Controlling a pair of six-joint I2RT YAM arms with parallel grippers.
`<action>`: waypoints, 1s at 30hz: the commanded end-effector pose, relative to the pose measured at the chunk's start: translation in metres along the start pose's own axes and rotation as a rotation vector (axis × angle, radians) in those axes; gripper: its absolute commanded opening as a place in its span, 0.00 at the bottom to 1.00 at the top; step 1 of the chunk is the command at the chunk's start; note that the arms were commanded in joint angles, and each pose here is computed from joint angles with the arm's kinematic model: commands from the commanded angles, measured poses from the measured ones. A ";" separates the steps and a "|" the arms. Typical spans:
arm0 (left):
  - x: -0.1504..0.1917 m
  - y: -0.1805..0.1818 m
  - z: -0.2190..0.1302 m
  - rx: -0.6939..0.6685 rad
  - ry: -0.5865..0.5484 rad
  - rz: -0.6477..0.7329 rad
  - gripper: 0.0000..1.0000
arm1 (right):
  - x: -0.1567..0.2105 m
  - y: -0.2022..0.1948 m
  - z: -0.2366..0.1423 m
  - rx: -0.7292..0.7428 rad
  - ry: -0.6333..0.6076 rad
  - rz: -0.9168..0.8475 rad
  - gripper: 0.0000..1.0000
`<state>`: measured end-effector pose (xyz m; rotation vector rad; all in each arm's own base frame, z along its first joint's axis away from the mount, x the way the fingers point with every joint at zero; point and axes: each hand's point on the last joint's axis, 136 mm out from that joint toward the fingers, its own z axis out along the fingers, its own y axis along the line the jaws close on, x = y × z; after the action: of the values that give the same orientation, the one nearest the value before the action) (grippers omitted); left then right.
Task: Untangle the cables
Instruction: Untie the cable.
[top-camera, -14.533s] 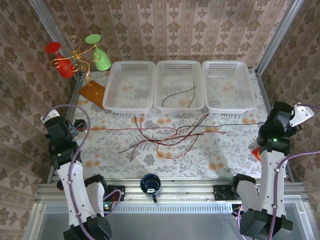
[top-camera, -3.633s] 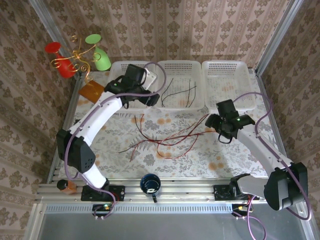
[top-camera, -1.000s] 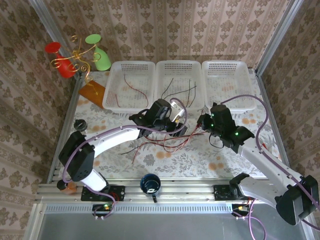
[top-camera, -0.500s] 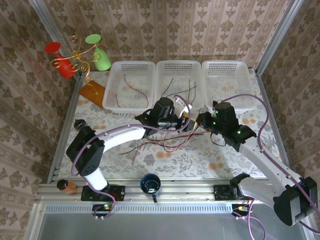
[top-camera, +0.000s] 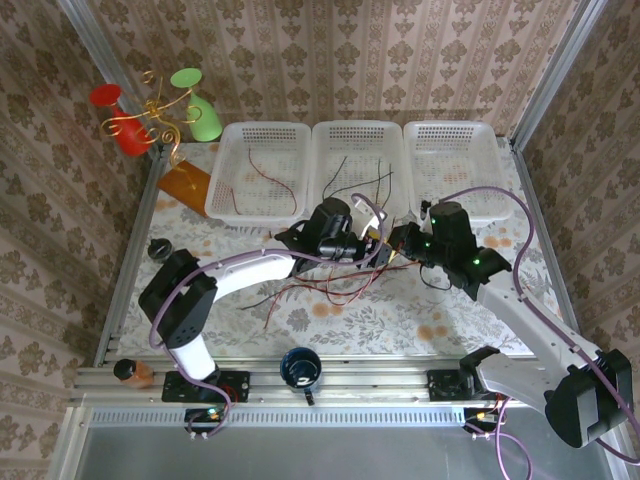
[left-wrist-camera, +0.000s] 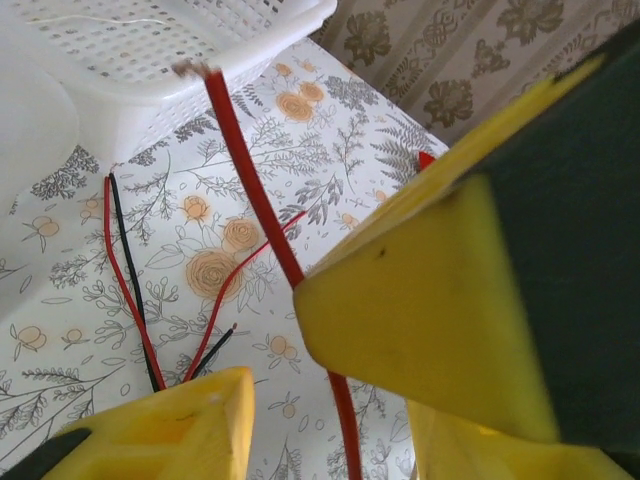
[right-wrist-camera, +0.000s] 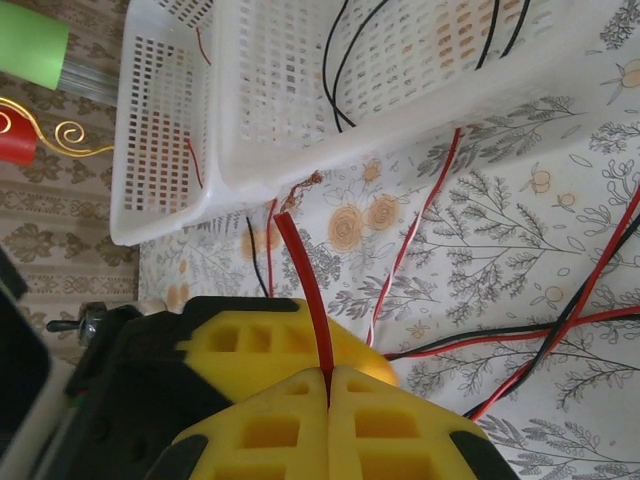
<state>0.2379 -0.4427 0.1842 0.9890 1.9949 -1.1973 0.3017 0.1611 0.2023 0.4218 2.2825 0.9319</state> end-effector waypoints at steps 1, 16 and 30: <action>0.001 -0.002 0.000 0.003 -0.019 0.016 0.52 | -0.013 0.017 -0.011 -0.042 -0.029 -0.013 0.00; -0.009 -0.008 -0.003 0.068 -0.057 0.018 0.12 | -0.012 0.022 -0.010 -0.071 0.014 -0.016 0.00; -0.019 0.006 -0.010 -0.022 -0.056 -0.032 0.00 | -0.042 0.029 -0.056 -0.077 -0.075 -0.037 0.39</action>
<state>0.2469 -0.4365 0.1793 0.9353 1.9997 -1.1999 0.3070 0.1372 0.2448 0.4160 2.2126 0.9509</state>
